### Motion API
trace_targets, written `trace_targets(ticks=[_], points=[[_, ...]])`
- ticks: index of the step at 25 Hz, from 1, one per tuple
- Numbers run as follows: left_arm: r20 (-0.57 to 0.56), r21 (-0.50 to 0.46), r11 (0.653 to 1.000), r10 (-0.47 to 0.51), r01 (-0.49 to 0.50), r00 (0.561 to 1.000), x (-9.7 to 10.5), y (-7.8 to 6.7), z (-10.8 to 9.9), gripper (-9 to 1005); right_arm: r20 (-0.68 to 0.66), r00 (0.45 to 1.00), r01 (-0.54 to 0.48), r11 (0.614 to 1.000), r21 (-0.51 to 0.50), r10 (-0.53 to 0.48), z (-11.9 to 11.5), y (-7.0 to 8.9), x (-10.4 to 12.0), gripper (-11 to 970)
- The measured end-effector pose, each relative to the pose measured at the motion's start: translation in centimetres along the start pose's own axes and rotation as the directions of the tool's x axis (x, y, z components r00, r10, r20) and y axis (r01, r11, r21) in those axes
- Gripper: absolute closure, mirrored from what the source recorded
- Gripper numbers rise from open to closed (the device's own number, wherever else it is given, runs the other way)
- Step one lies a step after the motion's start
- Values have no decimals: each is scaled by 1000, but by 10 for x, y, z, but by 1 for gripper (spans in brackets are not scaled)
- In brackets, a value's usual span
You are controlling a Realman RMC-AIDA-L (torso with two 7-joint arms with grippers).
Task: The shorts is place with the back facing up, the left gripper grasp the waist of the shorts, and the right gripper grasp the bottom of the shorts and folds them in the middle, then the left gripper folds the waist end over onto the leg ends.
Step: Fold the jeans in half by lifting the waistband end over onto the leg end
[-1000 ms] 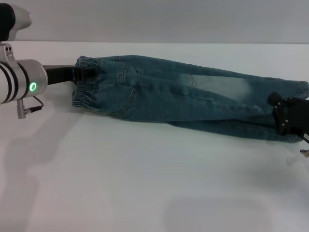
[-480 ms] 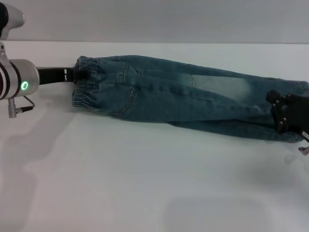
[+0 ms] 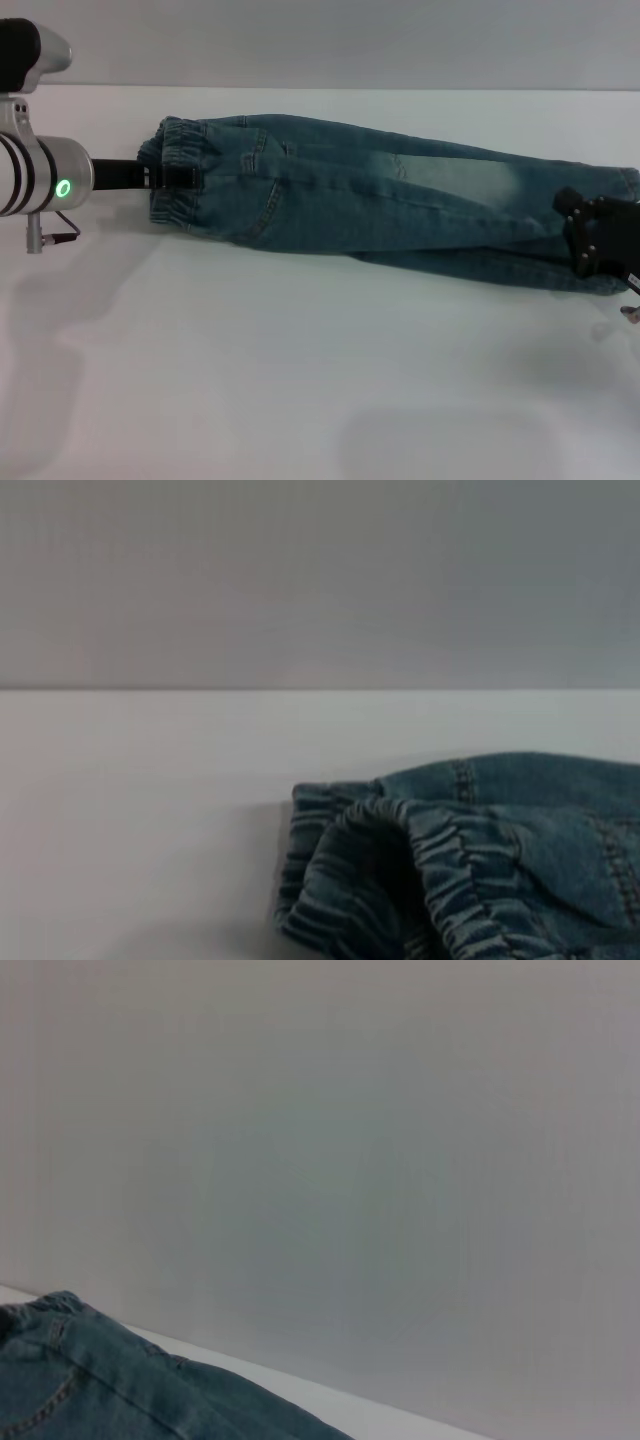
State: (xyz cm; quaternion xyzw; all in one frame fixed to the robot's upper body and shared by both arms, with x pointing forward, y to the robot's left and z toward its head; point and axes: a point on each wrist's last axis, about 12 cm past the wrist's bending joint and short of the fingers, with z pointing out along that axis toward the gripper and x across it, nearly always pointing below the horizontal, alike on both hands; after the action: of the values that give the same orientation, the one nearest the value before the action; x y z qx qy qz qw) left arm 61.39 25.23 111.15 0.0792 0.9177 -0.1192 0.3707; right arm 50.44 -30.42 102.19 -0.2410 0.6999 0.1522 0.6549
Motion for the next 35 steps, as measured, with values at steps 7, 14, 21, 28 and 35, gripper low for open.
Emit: trace_targets(ticks=[7,14,21,28,35], points=[[-22,-7,1000,-1,0,1000,1,2,6,136,3,1000,-1,1000,-1,1,1,-1,-1,961],[-26,-1,1000,2,-2,1000,-2,0,9,135,5,1000,4,1000,-4,-4,4,-2,-3,960],[-71,16,1000,17,-16,997,-3,-6,18,135,5,1000,1,1000,-2,-1,4,-3,-3,960],[-77,18,1000,20,-18,997,-2,-7,20,136,7,1000,0,1000,-8,0,3,-1,-3,960],[-77,23,1000,21,-19,997,-2,-8,21,161,10,1000,-10,1000,-11,11,2,-1,-3,960]])
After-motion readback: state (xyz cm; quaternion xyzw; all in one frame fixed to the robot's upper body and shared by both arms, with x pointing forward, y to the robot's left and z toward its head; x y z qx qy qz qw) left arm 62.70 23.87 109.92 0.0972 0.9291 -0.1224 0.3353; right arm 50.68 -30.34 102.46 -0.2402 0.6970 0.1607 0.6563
